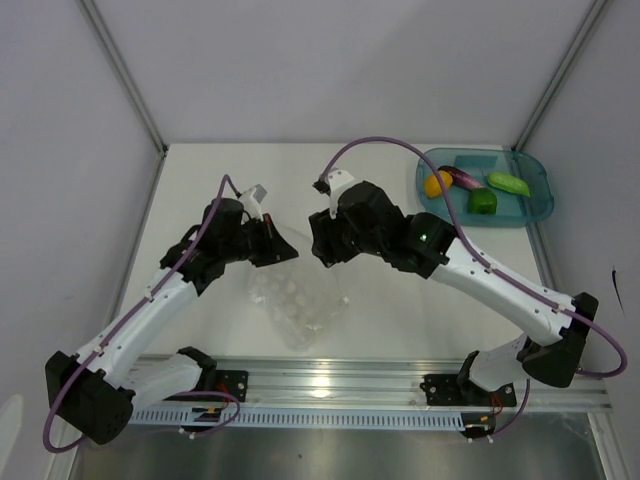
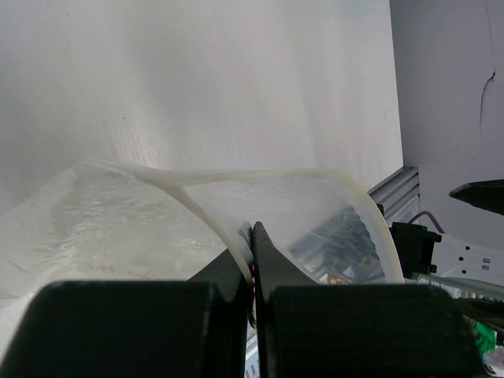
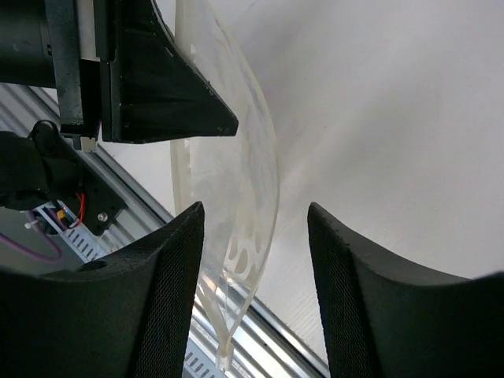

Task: Place the food in the zip-top bag and seal the zipper
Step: Open the zipper of the food storage bag.

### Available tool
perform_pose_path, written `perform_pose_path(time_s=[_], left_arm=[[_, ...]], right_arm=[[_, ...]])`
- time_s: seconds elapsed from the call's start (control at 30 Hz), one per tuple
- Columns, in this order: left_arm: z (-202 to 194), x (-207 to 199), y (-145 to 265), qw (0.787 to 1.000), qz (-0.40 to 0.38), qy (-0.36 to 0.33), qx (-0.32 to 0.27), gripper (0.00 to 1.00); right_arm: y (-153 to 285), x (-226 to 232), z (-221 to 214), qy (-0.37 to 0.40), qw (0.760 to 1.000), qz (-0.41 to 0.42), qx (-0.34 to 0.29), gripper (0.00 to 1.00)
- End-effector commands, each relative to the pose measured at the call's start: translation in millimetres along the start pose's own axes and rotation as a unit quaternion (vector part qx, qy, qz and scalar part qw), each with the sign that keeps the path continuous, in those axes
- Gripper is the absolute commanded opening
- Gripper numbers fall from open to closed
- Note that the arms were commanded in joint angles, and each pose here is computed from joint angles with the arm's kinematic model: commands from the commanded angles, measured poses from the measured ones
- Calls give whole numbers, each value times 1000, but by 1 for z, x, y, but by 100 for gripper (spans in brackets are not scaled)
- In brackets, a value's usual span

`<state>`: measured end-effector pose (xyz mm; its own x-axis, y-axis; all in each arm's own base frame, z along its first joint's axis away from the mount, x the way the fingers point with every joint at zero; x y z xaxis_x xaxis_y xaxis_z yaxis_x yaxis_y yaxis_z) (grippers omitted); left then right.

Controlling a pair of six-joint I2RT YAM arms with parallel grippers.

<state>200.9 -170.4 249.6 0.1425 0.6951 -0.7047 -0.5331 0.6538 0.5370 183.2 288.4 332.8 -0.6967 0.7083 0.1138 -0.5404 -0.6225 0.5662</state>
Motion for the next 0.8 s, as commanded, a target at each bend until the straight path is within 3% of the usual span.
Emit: perform_pose_path(time_s=[0.0, 0.3, 0.4, 0.43, 0.5, 0.53, 0.63, 0.77], left_arm=[[1, -7, 2, 999, -25, -25, -2, 0], [4, -22, 16, 998, -52, -37, -7, 1], [2, -27, 26, 996, -73, -48, -7, 1], [1, -28, 27, 995, -79, -52, -5, 1], [-1, -33, 33, 993, -97, -60, -3, 1], [-1, -36, 36, 992, -107, -64, -2, 1], [-4, -44, 43, 988, -137, -72, 7, 1], [-6, -47, 51, 986, -144, -78, 3, 0]], right_arm=[[-11, 8, 1, -8, 999, 39, 19, 57], [-56, 1, -28, -12, 996, 26, 80, 52], [-66, -4, -35, -26, 995, 47, 82, 38], [-68, -6, -35, -31, 995, 47, 81, 25], [-70, -14, -33, -32, 996, 34, 75, 7], [-70, -17, -34, -28, 996, 19, 78, 0], [-67, -47, -30, -11, 991, -117, 68, 0], [-53, -76, -25, -9, 976, -207, 59, 0]])
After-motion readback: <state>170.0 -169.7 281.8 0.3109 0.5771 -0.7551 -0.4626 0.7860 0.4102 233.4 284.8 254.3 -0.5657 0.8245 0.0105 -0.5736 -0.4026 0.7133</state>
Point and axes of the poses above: each gripper's point midway between its finger pads, its own y axis back along the fingers, its own x axis along the line the jaws close on, z = x × y, the point moved 7 cm from there along y, back along the fingers, and after that the axes turned 5 degrees about y, right-handed, at the moved point
